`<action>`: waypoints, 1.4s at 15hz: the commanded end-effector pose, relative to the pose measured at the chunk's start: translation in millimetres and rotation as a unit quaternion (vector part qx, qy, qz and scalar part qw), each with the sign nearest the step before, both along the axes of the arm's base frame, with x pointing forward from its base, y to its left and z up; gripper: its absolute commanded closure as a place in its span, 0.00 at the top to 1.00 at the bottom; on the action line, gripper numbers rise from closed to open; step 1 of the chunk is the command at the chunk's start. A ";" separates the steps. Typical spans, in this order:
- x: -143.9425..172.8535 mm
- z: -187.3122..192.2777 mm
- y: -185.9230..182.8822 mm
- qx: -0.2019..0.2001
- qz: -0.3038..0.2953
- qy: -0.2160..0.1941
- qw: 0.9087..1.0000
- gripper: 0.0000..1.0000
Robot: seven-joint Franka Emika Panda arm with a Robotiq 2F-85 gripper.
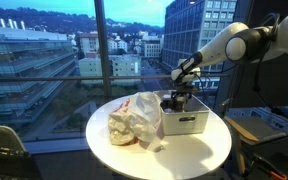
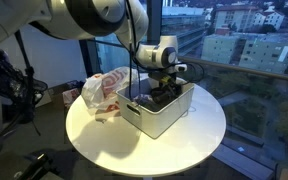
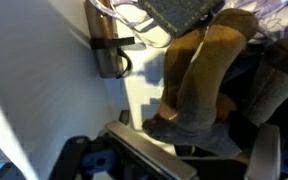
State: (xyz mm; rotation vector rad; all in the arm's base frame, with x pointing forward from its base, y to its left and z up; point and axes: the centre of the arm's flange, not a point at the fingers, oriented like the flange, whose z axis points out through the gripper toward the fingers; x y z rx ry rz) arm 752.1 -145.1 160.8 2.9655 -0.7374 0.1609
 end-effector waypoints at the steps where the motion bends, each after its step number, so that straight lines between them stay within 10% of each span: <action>1: 14.1 -5.7 1.6 0.003 -0.007 0.006 1.000 1.00; 2: 13.1 -8.8 0.8 0.006 -0.009 0.010 1.000 0.75; 13: -13.7 -2.3 3.3 0.094 -0.040 0.040 0.994 0.01; 21: -49.9 127.6 64.5 0.035 -0.030 0.068 0.997 0.06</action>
